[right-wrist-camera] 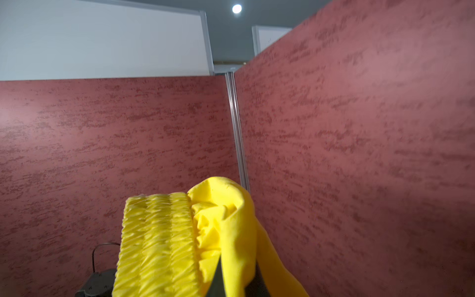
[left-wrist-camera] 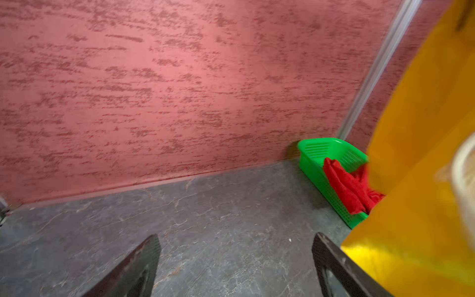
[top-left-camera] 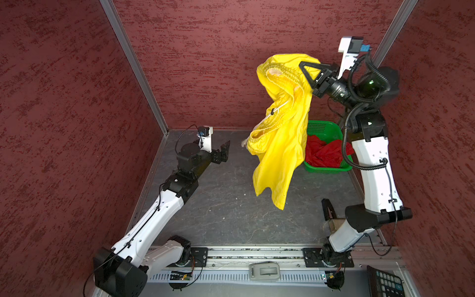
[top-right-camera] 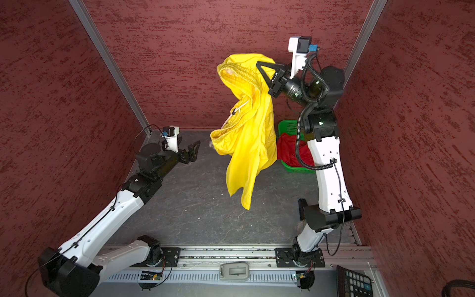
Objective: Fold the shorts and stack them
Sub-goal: 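Lift the yellow shorts from the basket with the right gripper onto the table, then grasp the shorts' waistband with the left gripper while the right gripper holds the other side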
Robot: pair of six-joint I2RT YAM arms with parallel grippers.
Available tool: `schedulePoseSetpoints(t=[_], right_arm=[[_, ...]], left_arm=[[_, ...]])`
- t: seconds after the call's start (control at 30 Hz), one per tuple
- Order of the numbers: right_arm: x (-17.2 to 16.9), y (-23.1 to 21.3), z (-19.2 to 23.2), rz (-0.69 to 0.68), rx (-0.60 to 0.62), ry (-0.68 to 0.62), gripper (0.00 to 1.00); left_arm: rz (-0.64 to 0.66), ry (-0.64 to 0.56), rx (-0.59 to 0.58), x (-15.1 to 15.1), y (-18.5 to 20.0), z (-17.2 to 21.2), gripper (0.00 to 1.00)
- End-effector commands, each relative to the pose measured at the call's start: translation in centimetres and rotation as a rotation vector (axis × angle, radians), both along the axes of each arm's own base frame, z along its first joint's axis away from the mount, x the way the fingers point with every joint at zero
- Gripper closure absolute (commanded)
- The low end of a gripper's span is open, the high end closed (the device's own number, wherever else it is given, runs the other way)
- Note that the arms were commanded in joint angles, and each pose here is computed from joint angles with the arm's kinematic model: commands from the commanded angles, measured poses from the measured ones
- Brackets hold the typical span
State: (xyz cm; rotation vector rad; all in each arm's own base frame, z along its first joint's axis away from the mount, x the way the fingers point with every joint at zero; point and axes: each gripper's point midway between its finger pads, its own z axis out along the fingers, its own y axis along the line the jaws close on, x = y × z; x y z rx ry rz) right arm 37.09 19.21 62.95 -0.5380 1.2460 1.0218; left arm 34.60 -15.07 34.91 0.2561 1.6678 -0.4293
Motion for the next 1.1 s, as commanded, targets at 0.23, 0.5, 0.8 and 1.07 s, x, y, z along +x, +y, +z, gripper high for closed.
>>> schedulePoseSetpoints(t=[0.23, 0.5, 0.8, 1.07], right_arm=[[4.7, 2.3, -19.9, -0.060, -0.011, 0.370, 1.00], [4.0, 3.4, -25.7, -0.051, -0.060, 0.455, 1.00], [-0.1, 4.2, -24.5, 0.078, -0.118, 0.400, 1.00], [-2.4, 4.0, -25.0, 0.092, -0.184, 0.410, 1.00]], left_arm=[[-0.314, -0.059, 0.149, -5.8, -3.3, -4.3, 0.11], [-0.482, -0.055, 0.335, -6.9, -7.3, -10.3, 0.13], [-0.520, -0.100, 0.406, -1.6, -8.7, -13.8, 0.10], [-0.660, -0.137, 0.464, 0.4, -11.0, -15.7, 0.11]])
